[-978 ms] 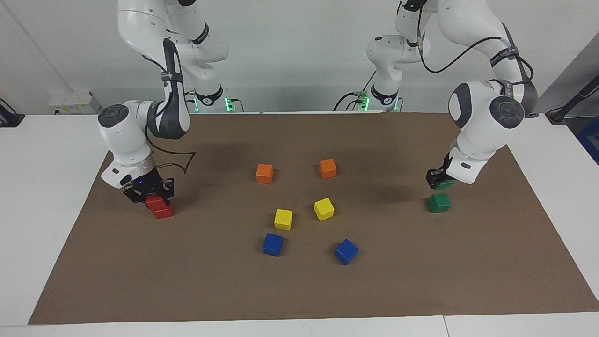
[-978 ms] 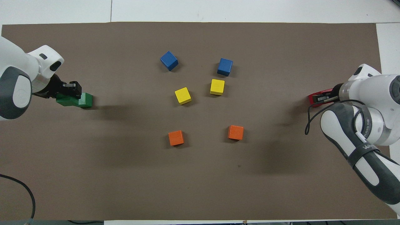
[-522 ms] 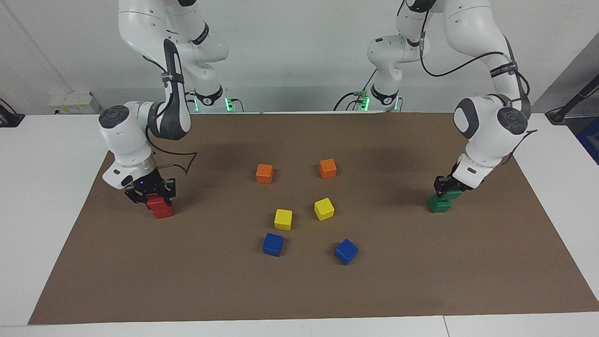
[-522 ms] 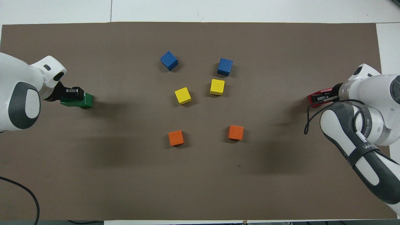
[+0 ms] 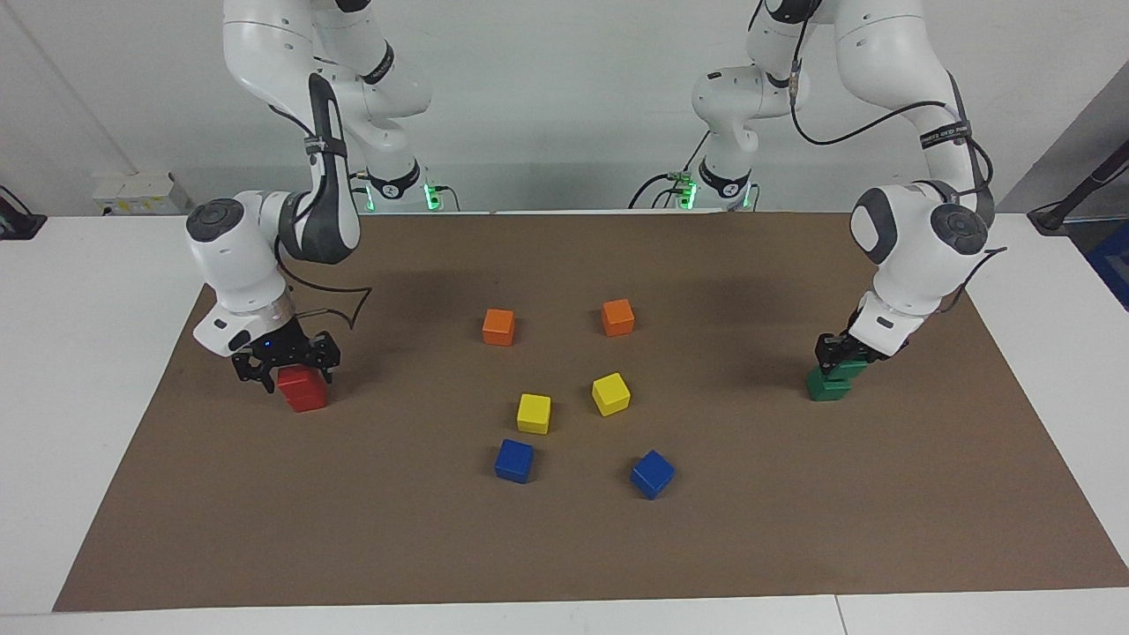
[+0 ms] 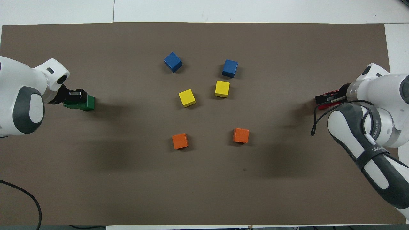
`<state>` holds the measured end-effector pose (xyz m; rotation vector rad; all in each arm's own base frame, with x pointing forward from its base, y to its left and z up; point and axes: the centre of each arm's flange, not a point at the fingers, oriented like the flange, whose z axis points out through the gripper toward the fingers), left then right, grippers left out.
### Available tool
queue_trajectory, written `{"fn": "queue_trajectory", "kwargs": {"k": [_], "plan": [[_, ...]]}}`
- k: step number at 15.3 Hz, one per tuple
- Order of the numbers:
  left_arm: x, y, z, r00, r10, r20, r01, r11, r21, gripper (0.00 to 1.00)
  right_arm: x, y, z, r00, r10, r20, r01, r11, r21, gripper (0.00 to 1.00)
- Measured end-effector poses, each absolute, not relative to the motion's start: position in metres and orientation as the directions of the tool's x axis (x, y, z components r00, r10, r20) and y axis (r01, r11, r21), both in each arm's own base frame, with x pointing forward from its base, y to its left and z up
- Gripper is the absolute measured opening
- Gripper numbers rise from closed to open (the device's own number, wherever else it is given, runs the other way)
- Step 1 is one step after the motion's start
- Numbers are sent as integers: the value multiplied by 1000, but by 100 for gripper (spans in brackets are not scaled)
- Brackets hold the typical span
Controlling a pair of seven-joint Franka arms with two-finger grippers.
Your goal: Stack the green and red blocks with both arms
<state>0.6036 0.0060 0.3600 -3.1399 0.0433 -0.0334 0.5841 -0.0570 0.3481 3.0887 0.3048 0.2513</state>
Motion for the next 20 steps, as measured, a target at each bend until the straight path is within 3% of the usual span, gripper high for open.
{"fn": "queue_trajectory", "kwargs": {"k": [5,10,11,13,16,20], "plan": [[602,6,349,999,-28,21,-28,-1000,0,55,606,-51,445,975,213,58,214,-977,-3,100],[602,6,348,999,-28,23,-28,-1000,0,55,591,-30,536,974,225,-14,224,-974,-36,100],[602,6,347,999,-28,22,-28,-1000,0,59,585,-25,549,973,230,-27,229,-973,-34,100],[598,6,340,999,-30,11,-30,-1000,0,78,572,-19,567,971,234,-50,232,-972,-29,100],[596,6,336,999,-31,9,-31,-1000,0,100,560,-19,579,970,235,-66,234,-972,-33,100],[598,7,365,1000,-28,0,-28,-1000,-2,100,558,-22,580,970,230,-73,229,-973,-31,100]]}}
